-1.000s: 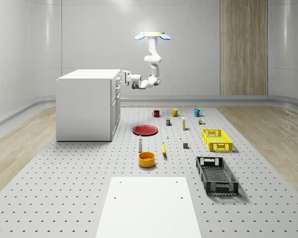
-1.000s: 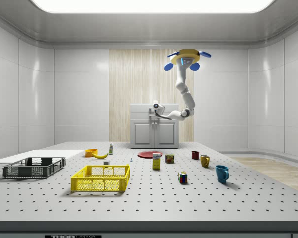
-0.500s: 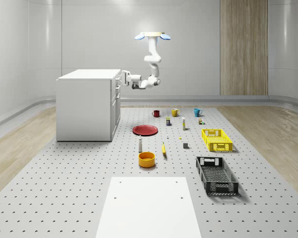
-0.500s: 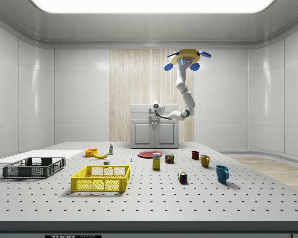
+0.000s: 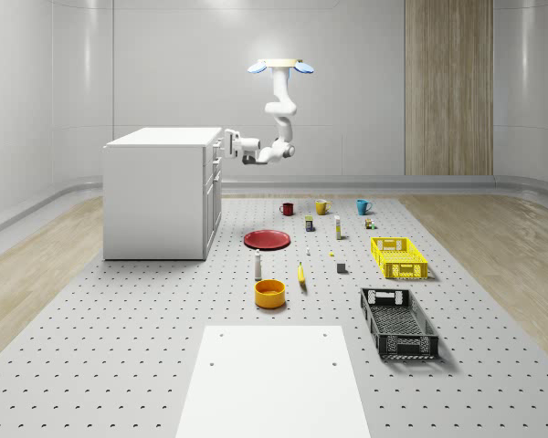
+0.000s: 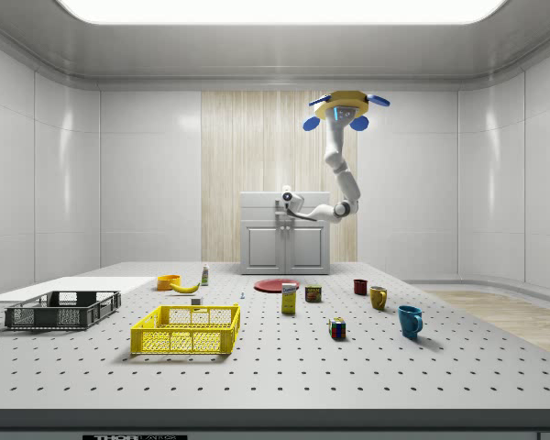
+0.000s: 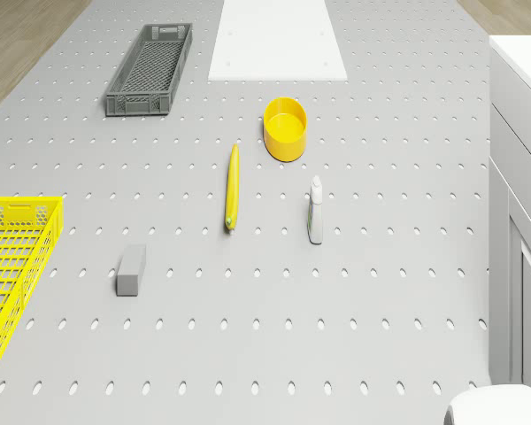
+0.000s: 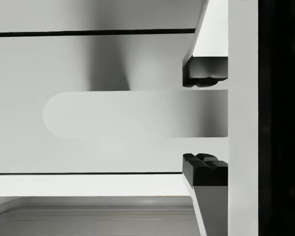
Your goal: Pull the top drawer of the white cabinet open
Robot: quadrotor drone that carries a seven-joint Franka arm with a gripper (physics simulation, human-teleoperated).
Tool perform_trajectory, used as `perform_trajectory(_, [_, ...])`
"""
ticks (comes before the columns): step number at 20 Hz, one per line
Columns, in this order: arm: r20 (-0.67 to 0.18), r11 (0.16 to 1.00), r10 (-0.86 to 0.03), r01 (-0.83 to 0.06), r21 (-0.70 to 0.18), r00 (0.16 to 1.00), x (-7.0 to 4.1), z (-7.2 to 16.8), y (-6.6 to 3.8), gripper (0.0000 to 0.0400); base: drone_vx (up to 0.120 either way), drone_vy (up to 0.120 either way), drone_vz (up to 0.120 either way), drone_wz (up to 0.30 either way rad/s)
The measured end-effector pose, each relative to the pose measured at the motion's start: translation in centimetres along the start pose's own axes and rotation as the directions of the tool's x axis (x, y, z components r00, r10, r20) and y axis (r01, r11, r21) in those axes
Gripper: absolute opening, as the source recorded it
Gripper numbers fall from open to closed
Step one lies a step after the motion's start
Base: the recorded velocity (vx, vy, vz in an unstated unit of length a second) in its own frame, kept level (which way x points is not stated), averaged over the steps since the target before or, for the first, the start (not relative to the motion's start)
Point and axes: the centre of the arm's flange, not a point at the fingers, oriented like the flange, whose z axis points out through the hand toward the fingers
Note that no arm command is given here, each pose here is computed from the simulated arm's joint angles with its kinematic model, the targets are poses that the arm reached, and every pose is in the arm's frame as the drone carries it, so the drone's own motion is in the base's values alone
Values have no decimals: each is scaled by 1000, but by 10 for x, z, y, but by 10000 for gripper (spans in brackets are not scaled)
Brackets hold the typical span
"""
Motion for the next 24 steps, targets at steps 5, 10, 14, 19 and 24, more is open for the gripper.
perform_trajectory(5, [5, 1000, -8, 8, 13, 1000, -1, -5, 1, 124, 0, 0, 0, 0])
perform_trajectory(10, [6, 1000, -11, 11, 16, 1000, -1, -15, 2, 120, 0, 0, 0, 0])
perform_trajectory(14, [6, 1000, 1, -1, 17, 1000, -2, -20, 2, 118, 0, 0, 0, 0])
perform_trajectory(19, [6, 1000, -13, 13, 17, 1000, -2, -31, 2, 119, 0, 0, 0, 0])
perform_trajectory(24, [6, 1000, 2, -2, 17, 1000, -1, -45, 3, 120, 0, 0, 0, 0])
